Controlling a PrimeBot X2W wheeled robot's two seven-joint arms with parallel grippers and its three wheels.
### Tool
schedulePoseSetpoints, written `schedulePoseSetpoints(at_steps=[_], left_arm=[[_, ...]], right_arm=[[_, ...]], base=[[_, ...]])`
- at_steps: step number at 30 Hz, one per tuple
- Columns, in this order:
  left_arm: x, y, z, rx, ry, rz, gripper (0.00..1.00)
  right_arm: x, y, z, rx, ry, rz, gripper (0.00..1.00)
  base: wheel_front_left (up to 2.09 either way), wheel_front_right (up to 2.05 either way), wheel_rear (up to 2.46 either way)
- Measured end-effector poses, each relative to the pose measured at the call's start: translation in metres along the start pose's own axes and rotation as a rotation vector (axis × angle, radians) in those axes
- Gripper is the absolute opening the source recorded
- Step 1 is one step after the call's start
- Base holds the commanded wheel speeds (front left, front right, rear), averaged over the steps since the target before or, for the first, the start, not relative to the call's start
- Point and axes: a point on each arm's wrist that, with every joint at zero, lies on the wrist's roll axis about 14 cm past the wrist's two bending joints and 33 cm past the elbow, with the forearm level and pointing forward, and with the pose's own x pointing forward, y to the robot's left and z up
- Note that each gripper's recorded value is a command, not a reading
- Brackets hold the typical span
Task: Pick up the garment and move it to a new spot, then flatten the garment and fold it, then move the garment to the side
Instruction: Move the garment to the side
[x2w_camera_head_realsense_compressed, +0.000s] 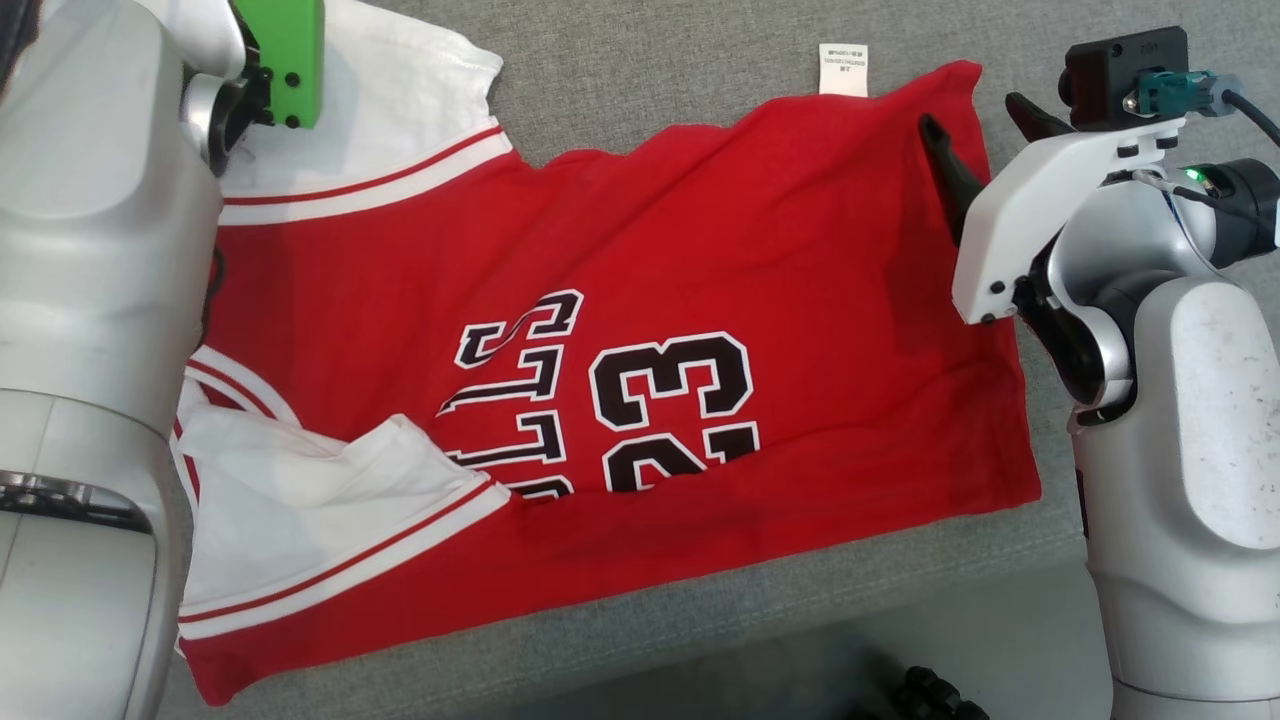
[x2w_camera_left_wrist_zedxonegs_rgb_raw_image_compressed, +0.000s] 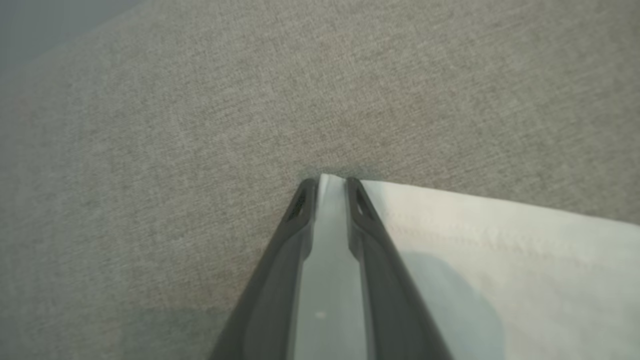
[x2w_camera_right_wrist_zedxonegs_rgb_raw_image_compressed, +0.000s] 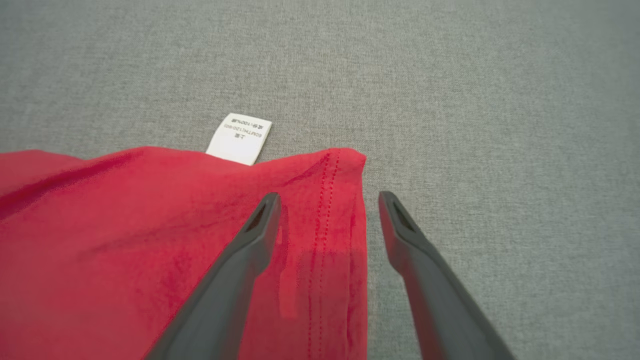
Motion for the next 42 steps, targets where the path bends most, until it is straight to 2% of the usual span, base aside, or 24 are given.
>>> schedulePoseSetpoints(at_steps=[12,17,26,27,29,32,33,35,38,42], left_arm=[[-0.010,-0.007,-0.009,-0.017,0.014,-0.015,0.00],[-0.012,-0.007,-0.012,-0.017,0.017,-0.013,0.00],[-0.007,-0.006,-0.015,-0.027,0.010,-0.023,0.00],[-0.007,-0.006,-0.015,-0.028,0.010,-0.023,0.00],[-0.006,-0.005,-0.016,-0.030,0.011,-0.023,0.00],[-0.006,-0.005,-0.016,-0.032,0.010,-0.024,0.00],[-0.006,-0.005,-0.016,-0.030,0.010,-0.024,0.00],[-0.007,-0.005,-0.015,-0.030,0.008,-0.026,0.00],[-0.007,-0.005,-0.015,-0.031,0.008,-0.026,0.00],[-0.005,-0.003,-0.015,-0.029,0.007,-0.026,0.00]], right_arm=[[-0.001,-0.008,0.008,-0.048,0.141,-0.060,1.00],[0.006,-0.013,0.020,-0.042,0.160,-0.071,1.00],[0.032,-0.017,0.007,-0.031,0.251,-0.057,1.00],[0.034,-0.015,0.003,-0.026,0.263,-0.049,0.97],[0.036,-0.012,-0.005,-0.022,0.292,-0.036,0.83],[0.037,-0.010,-0.008,-0.017,0.313,-0.023,0.71],[0.037,-0.010,-0.009,-0.017,0.316,-0.020,0.73],[0.036,-0.011,-0.011,-0.019,0.333,-0.021,0.60],[0.036,-0.010,-0.014,-0.017,0.348,-0.012,0.48],[0.039,-0.012,-0.015,-0.022,0.355,-0.016,0.43]], base=[[0.00,0.00,0.00],[0.00,0.00,0.00],[0.00,0.00,0.00],[0.00,0.00,0.00],[0.00,0.00,0.00],[0.00,0.00,0.00],[0.00,0.00,0.00],[0.00,0.00,0.00],[0.00,0.00,0.00],[0.00,0.00,0.00]])
